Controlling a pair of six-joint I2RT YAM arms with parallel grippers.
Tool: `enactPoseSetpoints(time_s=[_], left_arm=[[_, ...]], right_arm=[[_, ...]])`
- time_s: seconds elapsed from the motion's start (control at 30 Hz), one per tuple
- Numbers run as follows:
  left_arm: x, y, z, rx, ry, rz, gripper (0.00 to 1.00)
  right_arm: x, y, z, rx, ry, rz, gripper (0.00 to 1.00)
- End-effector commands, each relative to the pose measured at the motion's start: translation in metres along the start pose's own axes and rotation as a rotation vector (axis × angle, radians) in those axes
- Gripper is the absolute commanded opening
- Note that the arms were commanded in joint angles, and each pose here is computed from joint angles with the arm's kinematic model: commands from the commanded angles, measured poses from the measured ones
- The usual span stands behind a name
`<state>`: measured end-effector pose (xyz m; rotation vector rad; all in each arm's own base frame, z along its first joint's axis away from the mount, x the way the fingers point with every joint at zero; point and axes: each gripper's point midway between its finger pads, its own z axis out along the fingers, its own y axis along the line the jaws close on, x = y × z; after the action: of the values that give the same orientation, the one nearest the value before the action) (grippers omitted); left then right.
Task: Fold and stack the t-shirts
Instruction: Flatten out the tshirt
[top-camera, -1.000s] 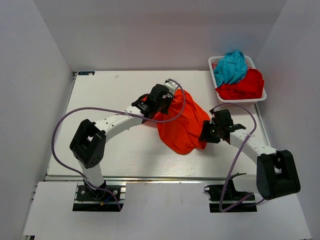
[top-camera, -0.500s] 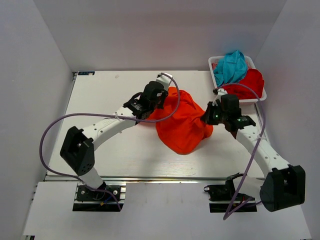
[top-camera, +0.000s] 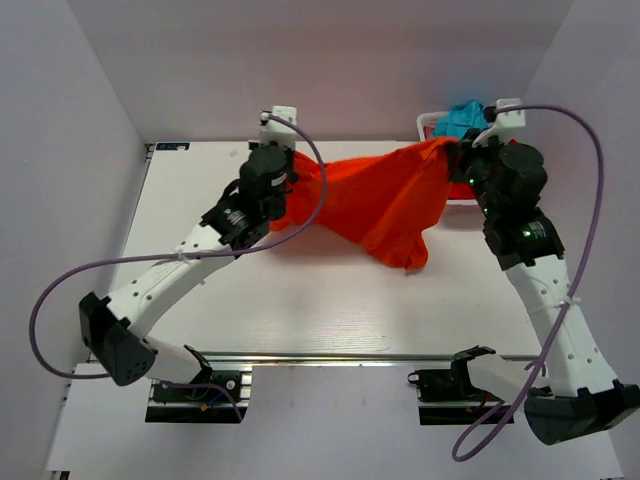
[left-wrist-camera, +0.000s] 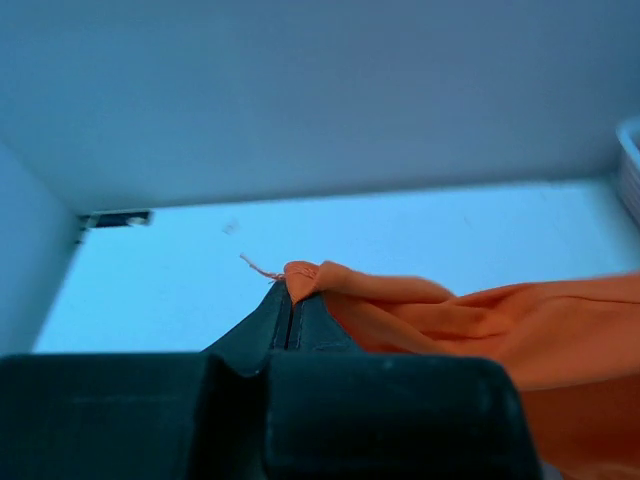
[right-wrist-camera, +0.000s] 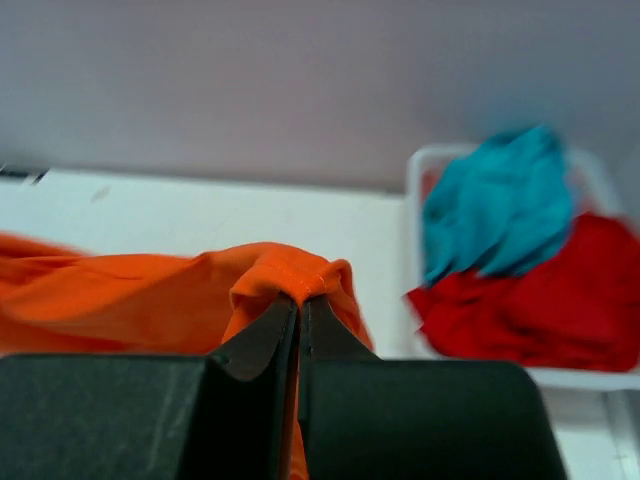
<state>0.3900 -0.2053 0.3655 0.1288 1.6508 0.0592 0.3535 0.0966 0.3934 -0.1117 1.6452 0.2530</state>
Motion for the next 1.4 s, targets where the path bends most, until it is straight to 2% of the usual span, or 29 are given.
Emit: enactPoseSetpoints(time_s=[0.0, 0.17, 0.37, 0.53, 0.73, 0.9, 1.07, 1.23, 1.37], left_arm=[[-0.059, 0.075, -0.032, -0.278, -0.138, -0.063, 0.0], [-0.089, 0.128, -0.067, -0.444, -0.197, -0.065, 0.0], [-0.146, 0.157, -0.099, -0.447, -0.31, -0.111, 0.0], [-0.186, 0.168, -0.125, -0.339, -0.41, -0.102, 0.0], [-0.228, 0.172, -0.176, -0.11, -0.563, -0.163, 0.0], [-0.254, 0.175, -0.21, 0.027, -0.642, -0.176, 0.0], [-0.265, 0.167, -0.232, 0.161, -0.673, -0.182, 0.0], [-0.271, 0.175, -0.259, 0.229, -0.716, -0.206, 0.0], [-0.269, 0.171, -0.258, 0.246, -0.711, -0.205, 0.0]], right_arm=[[-0.093, -0.034, -0.032, 0.198, -0.258, -0.096, 0.0], [-0.139, -0.066, -0.059, 0.397, -0.365, -0.169, 0.0], [-0.199, -0.074, -0.099, 0.476, -0.502, -0.234, 0.0], [-0.247, -0.056, -0.14, 0.4, -0.624, -0.288, 0.0], [-0.274, -0.026, -0.188, 0.246, -0.74, -0.37, 0.0], [-0.297, -0.02, -0.236, 0.235, -0.843, -0.383, 0.0], [-0.305, -0.006, -0.267, 0.166, -0.904, -0.409, 0.0], [-0.306, -0.004, -0.293, 0.149, -0.951, -0.384, 0.0], [-0.299, 0.003, -0.293, 0.1, -0.95, -0.395, 0.0]])
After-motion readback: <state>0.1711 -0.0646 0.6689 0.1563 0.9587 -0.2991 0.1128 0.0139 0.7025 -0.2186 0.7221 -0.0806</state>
